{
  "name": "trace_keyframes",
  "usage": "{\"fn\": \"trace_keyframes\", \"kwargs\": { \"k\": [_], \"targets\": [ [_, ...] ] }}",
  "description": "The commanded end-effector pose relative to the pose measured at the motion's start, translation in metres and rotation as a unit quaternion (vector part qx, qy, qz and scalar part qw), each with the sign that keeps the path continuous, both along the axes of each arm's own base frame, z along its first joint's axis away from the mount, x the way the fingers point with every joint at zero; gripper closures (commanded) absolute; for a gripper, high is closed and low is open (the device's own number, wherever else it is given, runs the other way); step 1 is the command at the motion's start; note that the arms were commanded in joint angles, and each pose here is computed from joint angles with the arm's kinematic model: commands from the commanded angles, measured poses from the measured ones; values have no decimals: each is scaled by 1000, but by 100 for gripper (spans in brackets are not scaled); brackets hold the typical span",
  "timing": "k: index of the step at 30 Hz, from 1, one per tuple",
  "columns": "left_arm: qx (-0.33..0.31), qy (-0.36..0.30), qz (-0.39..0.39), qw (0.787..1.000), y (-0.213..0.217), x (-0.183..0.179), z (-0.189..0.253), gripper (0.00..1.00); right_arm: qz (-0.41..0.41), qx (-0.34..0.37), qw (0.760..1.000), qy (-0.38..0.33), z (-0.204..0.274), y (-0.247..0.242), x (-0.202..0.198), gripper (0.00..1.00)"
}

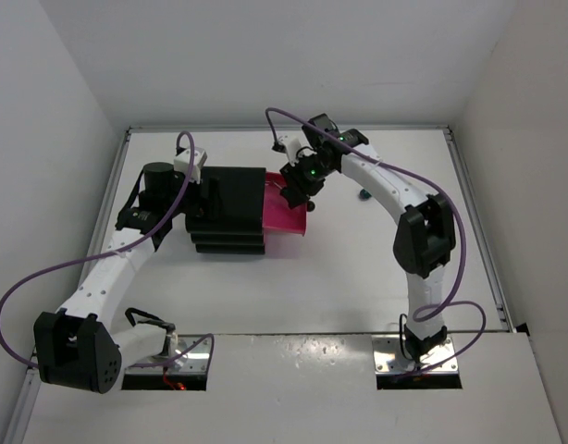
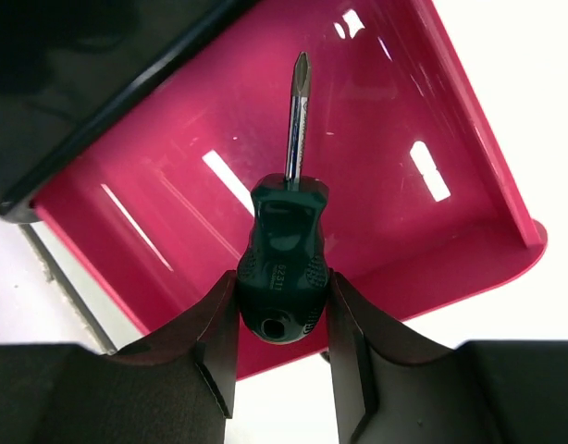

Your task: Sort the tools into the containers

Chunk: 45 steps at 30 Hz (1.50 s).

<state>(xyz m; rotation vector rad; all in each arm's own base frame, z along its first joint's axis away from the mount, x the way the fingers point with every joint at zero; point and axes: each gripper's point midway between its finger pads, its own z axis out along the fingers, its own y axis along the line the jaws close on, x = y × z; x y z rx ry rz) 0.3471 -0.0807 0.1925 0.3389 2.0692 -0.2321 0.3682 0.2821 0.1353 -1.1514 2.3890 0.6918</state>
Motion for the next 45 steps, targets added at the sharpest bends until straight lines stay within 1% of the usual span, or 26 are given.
{"fn": "trace_keyframes", "kwargs": {
  "k": [1,2,5,8,9,10,12,15,17,18,19,21,22,24,26,29,31,32,33,34,35,36,37,38,41,45],
  "targets": [
    [10,129,-27,991,-5,-43,-60,1,2,12,999,-40,18,9,17,71],
    [10,129,-27,991,-5,-43,-60,1,2,15,999,-44,21,10,19,60],
    [11,133,-27,991,-5,-45,-64,1,-2,21,998,-52,23,14,25,49],
    [13,127,-30,991,-5,-43,-63,1,3,24,998,-57,24,20,26,48],
    [13,127,-30,991,-5,-43,-63,1,-1,25,998,-54,24,20,26,43],
    [13,127,-30,991,-5,-43,-63,1,4,28,998,-59,27,25,25,42],
    [13,127,-30,991,-5,-43,-63,1,-1,34,997,-63,32,27,28,42],
    [14,132,-30,991,-4,-45,-66,1,-22,71,993,-92,64,30,34,43],
    [14,132,-30,991,-4,-45,-66,1,-79,103,984,-123,98,15,49,43],
    [13,127,-30,991,-4,-45,-64,1,-101,104,982,-124,100,6,51,43],
    [13,127,-30,991,-4,-45,-63,1,-146,106,976,-122,105,-11,60,43],
    [13,127,-30,991,-4,-45,-63,1,-197,104,968,-119,106,-37,62,35],
    [13,127,-30,991,-4,-45,-63,1,-219,100,964,-111,102,-50,63,25],
    [13,127,-30,991,-4,-45,-63,1,-291,80,949,-86,80,-88,70,22],
    [13,127,-30,991,-4,-45,-63,1,-367,71,925,-69,68,-128,77,22],
    [13,127,-30,991,-4,-45,-63,1,-432,55,900,-20,35,-171,80,28],
    [13,127,-30,991,-4,-45,-63,1,-461,37,886,17,13,-186,77,28],
    [10,129,-27,991,-5,-45,-63,1,-486,31,872,47,-8,-194,80,28],
    [10,129,-27,991,-5,-45,-63,1,-494,22,866,71,-17,-193,78,28],
    [10,129,-27,991,-5,-45,-63,1,-503,20,859,94,-27,-197,78,24],
    [13,128,-23,991,-3,-45,-64,1,-525,24,844,110,-29,-201,85,22],
    [13,128,-23,991,-3,-45,-64,1,-534,6,833,147,-53,-201,82,22],
    [13,128,-23,991,-3,-45,-64,1,-542,13,826,155,-52,-203,88,22],
    [13,128,-23,991,-3,-45,-64,1,-562,13,810,166,-59,-207,92,22],
    [15,128,-20,991,-2,-44,-64,1,-591,3,789,168,-71,-213,101,22],
    [15,128,-20,991,-2,-44,-64,1,-610,-6,772,180,-82,-219,108,22]
  ]
}}
